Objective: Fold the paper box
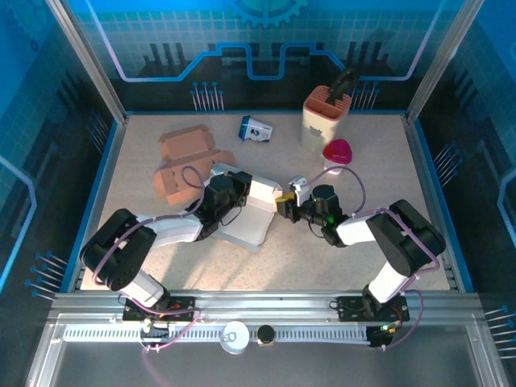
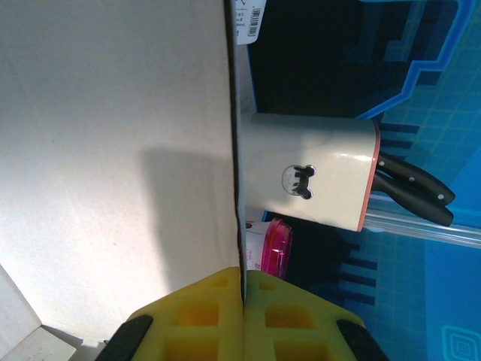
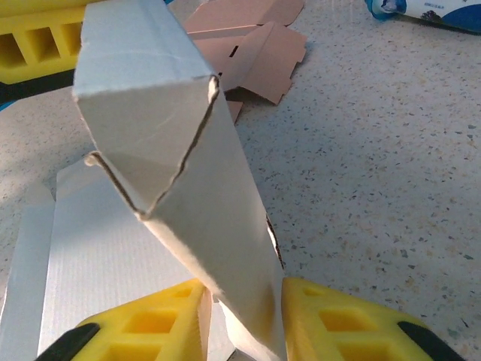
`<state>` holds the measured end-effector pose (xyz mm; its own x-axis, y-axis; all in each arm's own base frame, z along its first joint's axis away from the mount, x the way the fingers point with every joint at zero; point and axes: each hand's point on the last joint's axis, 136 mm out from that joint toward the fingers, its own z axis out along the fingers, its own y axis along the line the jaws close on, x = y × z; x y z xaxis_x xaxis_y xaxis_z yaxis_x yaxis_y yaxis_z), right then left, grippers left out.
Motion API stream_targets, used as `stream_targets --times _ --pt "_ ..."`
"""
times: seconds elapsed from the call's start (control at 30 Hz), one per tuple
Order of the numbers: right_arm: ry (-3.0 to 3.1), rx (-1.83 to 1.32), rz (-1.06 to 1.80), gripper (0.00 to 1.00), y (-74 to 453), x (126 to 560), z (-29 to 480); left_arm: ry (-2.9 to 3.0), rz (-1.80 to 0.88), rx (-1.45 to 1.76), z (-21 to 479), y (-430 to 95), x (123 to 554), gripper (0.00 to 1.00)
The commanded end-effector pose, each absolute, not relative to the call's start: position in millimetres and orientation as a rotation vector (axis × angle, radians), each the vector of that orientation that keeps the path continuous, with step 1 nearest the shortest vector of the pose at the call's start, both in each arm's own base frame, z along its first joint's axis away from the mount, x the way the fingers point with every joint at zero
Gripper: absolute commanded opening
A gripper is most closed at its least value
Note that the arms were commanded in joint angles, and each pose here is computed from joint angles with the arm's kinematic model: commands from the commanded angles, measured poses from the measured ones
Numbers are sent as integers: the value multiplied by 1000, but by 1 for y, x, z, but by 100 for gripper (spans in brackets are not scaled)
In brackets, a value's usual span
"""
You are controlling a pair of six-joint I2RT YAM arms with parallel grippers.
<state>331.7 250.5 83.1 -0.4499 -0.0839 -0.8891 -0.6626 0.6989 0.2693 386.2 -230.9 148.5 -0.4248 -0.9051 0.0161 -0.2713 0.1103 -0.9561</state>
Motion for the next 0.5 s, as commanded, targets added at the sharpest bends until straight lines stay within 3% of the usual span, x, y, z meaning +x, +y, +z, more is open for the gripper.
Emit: stream_targets --times 0.0,0.47 --pt "1928 -599 715 29 254 338 89 1833 -1318 -1129 143 -237 389 0" --pt "1923 -650 667 31 273 333 92 1841 -1287 -1151 138 -236 394 0"
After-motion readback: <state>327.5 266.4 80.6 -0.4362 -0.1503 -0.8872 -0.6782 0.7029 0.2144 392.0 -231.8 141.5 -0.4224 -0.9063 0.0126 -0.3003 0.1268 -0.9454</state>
